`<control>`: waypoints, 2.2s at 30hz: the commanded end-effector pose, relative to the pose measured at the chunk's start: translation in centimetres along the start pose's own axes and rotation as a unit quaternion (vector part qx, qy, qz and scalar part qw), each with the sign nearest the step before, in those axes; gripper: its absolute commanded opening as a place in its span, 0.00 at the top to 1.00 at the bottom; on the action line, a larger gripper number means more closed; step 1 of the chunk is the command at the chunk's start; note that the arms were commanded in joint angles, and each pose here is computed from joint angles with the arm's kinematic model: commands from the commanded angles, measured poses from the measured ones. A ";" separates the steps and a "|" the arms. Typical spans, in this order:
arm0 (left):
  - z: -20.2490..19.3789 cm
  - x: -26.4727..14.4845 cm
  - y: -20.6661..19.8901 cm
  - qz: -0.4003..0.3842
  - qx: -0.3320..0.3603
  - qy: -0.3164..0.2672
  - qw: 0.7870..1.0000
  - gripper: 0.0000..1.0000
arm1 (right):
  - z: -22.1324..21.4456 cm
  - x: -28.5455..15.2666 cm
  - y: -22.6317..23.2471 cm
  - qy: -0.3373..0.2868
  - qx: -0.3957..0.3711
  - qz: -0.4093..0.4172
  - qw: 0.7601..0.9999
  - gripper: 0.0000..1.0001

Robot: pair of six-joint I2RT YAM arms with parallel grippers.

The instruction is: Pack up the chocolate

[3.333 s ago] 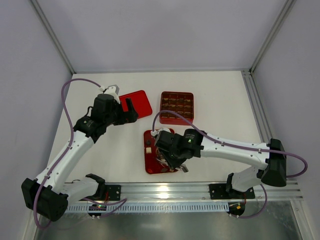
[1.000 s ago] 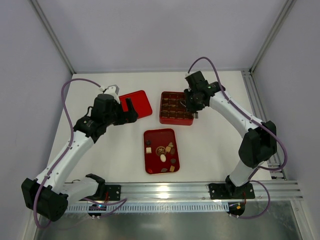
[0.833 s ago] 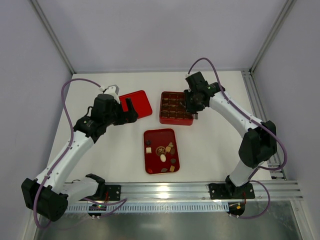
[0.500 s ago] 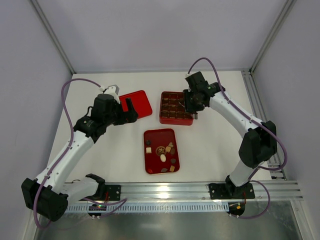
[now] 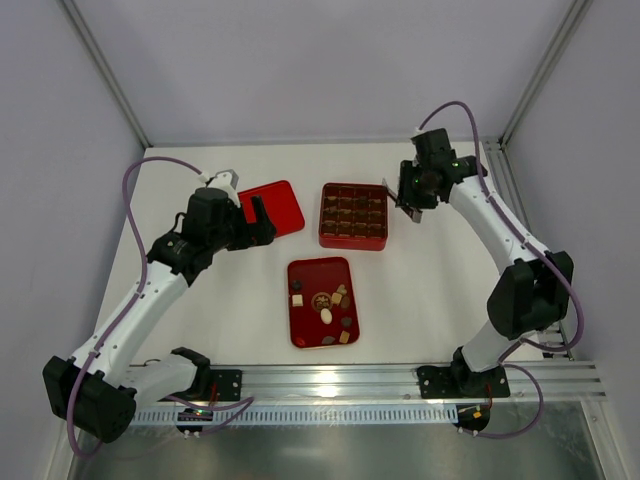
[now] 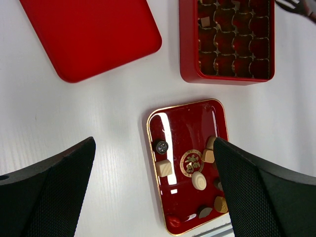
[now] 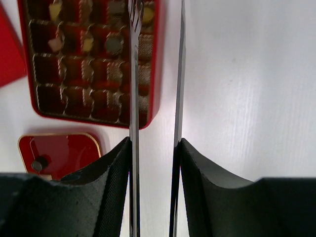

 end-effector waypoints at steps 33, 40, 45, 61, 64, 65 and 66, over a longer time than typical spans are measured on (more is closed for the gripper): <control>0.8 -0.9 -0.2 -0.008 0.007 -0.022 1.000 0.00 | 2.4 13.1 -13.3 0.064 0.163 -0.117 0.978 0.46; 0.7 -0.6 -0.2 -0.007 0.007 -0.016 1.000 0.00 | 1.2 13.9 -13.6 0.078 0.165 -0.123 0.975 0.36; 0.5 -0.2 -0.1 -0.004 0.007 -0.007 1.000 0.00 | 0.1 14.2 -13.7 0.084 0.172 -0.121 0.974 0.25; 0.4 2.1 0.9 0.065 -0.007 0.014 0.998 0.00 | -1.1 7.6 -12.5 -0.010 0.186 -0.090 0.978 0.07; 0.8 3.4 2.0 0.112 -0.026 0.032 0.993 0.00 | -0.7 5.0 -11.2 -0.045 0.172 -0.052 0.983 0.06; 1.3 4.1 2.4 0.122 -0.035 0.037 0.991 0.00 | -0.5 4.2 -10.9 -0.056 0.168 -0.044 0.983 0.06; 1.8 4.5 3.6 0.139 -0.053 0.038 0.988 0.00 | -0.6 3.8 -9.0 -0.059 0.144 -0.026 0.987 0.06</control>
Point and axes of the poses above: each gripper's point midway between its finger pads, its own x axis out along the fingers, its own y axis along the line the jaws close on, z = x × y, the point moved 9 cm from there along -x, back along the fingers, and after that the axes turned 7 degrees about x, right-handed, at the moved point
